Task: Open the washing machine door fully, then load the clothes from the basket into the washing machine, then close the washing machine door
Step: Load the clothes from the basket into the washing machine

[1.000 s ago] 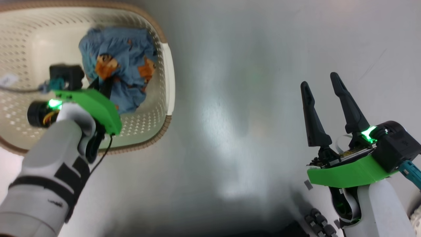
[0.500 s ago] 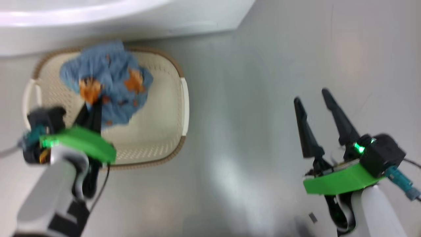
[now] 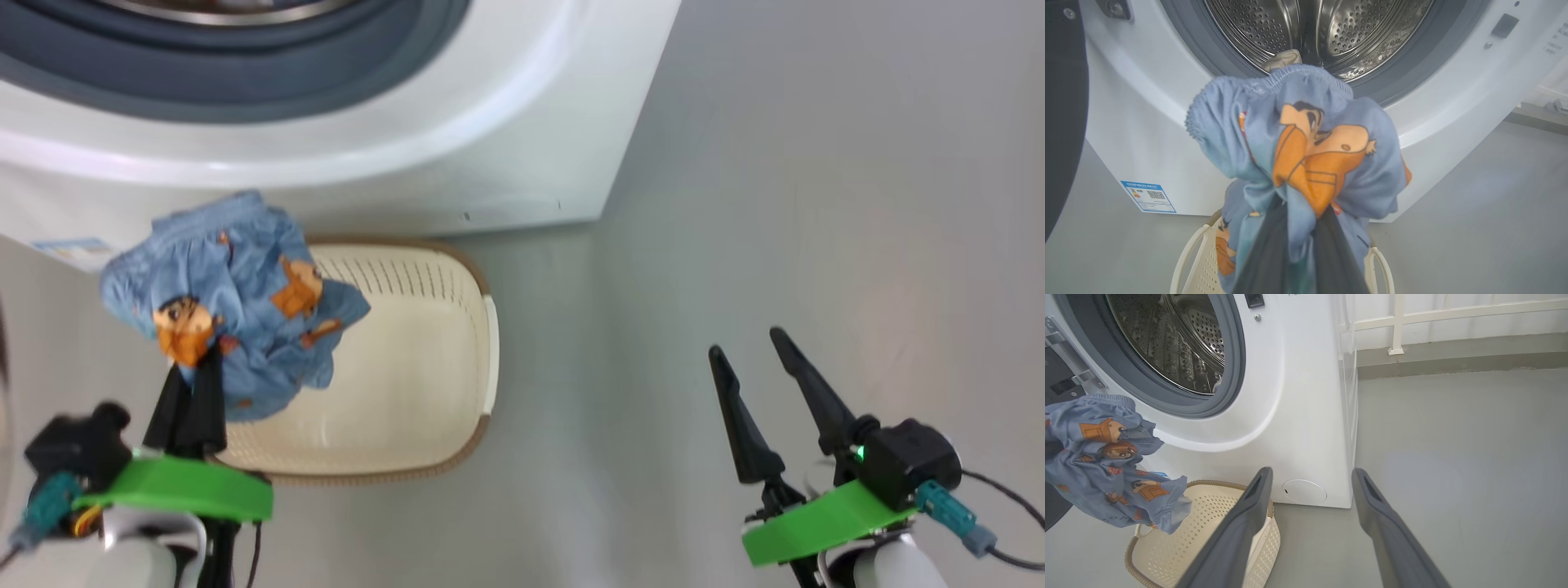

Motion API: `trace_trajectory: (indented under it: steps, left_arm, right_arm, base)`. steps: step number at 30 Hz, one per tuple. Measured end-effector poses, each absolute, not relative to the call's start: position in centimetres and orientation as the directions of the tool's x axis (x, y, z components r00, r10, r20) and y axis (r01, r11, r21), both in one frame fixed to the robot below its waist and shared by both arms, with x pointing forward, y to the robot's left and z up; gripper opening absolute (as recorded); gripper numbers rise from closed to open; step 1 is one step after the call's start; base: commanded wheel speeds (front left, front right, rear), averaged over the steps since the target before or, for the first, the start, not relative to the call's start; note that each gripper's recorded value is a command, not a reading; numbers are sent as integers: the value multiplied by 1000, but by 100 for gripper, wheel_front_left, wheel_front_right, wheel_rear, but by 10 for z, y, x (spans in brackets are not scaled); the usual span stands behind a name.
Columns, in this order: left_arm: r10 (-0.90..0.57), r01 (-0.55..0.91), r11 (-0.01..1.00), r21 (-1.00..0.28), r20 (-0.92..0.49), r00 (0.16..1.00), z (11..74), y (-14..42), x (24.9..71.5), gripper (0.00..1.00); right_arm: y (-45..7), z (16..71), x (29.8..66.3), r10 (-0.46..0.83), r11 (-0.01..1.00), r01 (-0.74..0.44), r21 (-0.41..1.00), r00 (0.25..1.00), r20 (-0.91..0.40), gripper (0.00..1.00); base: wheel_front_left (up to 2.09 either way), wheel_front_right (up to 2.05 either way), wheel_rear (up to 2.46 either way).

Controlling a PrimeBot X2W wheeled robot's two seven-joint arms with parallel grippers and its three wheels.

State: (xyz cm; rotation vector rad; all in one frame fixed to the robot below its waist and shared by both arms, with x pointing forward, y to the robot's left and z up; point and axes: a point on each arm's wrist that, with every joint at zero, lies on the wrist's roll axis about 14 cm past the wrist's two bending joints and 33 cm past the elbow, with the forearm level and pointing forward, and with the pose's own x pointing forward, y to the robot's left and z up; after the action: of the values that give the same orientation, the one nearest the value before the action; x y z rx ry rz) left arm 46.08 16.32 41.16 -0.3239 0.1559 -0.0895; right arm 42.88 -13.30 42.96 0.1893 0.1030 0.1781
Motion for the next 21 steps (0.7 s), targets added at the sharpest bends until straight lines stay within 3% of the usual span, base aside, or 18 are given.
trace_trajectory:
  steps: [9,21]
  left_arm:
    - [-42,48,963,-263,28,999,480,180,421,0]
    - [11,10,981,-195,110,994,516,197,360,0]
  right_arm:
    - [-130,462,399,192,965,-184,188,981,-23,100]
    - [-132,498,365,184,966,-193,173,981,66,100]
  base:
    - [0,0,0]
    - [0,0,0]
